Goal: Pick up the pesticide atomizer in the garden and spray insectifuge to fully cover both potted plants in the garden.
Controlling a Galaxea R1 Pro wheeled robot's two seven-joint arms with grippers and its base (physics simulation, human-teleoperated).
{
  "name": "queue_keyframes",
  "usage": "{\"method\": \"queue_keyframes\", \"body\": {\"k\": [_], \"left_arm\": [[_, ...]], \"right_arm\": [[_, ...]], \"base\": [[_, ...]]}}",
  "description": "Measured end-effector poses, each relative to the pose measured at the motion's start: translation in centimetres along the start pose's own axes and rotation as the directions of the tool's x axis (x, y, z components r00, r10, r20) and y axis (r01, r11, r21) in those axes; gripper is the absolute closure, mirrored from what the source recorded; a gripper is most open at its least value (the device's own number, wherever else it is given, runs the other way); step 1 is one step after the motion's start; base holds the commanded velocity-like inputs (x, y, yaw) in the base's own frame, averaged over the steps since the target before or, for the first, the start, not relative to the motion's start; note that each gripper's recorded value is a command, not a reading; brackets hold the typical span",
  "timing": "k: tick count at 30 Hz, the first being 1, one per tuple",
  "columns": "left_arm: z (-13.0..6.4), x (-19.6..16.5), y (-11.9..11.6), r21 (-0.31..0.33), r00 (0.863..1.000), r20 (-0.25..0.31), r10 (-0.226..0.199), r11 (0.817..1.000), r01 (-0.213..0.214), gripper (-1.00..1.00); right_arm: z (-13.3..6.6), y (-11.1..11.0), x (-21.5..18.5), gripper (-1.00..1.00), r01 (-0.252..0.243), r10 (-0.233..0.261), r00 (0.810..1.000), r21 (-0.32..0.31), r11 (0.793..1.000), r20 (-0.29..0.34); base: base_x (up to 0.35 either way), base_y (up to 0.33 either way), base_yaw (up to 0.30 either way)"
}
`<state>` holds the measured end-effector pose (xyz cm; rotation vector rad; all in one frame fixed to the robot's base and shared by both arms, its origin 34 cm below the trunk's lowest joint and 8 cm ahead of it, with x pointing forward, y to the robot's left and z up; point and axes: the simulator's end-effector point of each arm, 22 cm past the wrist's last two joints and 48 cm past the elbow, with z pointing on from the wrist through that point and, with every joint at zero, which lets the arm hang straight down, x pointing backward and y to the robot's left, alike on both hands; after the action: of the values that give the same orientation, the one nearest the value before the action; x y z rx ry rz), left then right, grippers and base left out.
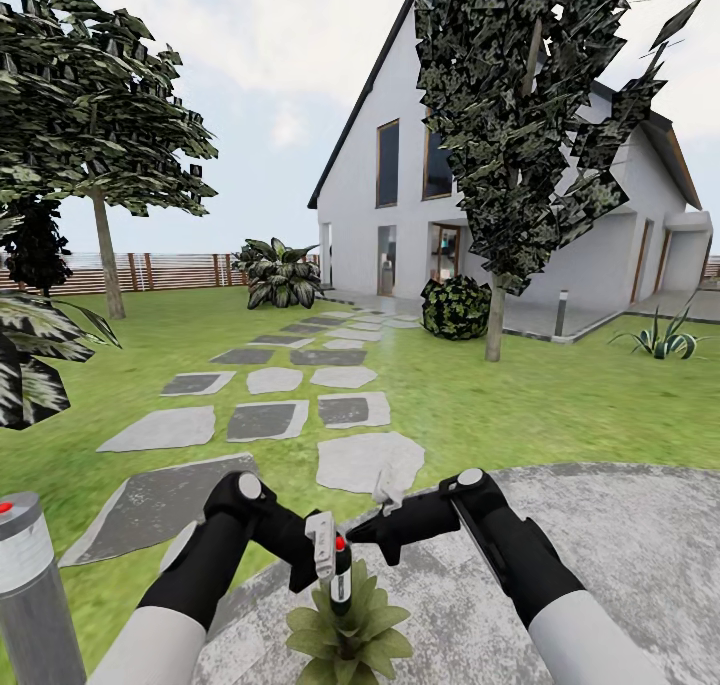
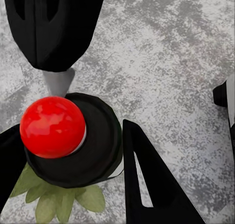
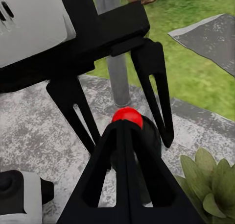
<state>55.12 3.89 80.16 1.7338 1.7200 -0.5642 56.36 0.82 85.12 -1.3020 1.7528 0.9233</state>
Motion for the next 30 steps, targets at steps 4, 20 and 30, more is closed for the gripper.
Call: {"method": "queue_keyframes", "body": {"k": [4, 20, 30], "left_arm": [[-0.21, -0.19, 0.11, -0.006, 1.0, 0.001, 0.007, 1.0, -0.006, 1.0], [-0.27, 0.15, 0.16, -0.007, 1.0, -0.006, 0.005, 1.0, -0.005, 1.0], [-0.28, 0.15, 0.16, -0.007, 1.0, -0.006, 0.005, 1.0, -0.005, 1.0]], "right_arm": [[0.01, 0.0, 0.0, 1.0, 0.0, 0.0, 1.0, 0.0, 1.0, 0.0], [0.01, 0.01, 0.01, 1.0, 0.0, 0.0, 1.0, 0.0, 1.0, 0.0], [0.01, 0.01, 0.0, 1.0, 0.0, 0.0, 1.0, 0.0, 1.0, 0.0]], "base": [[0.0, 0.0, 0.0], [0.0, 0.0, 0.0], [0.0, 0.0, 0.0]]}}
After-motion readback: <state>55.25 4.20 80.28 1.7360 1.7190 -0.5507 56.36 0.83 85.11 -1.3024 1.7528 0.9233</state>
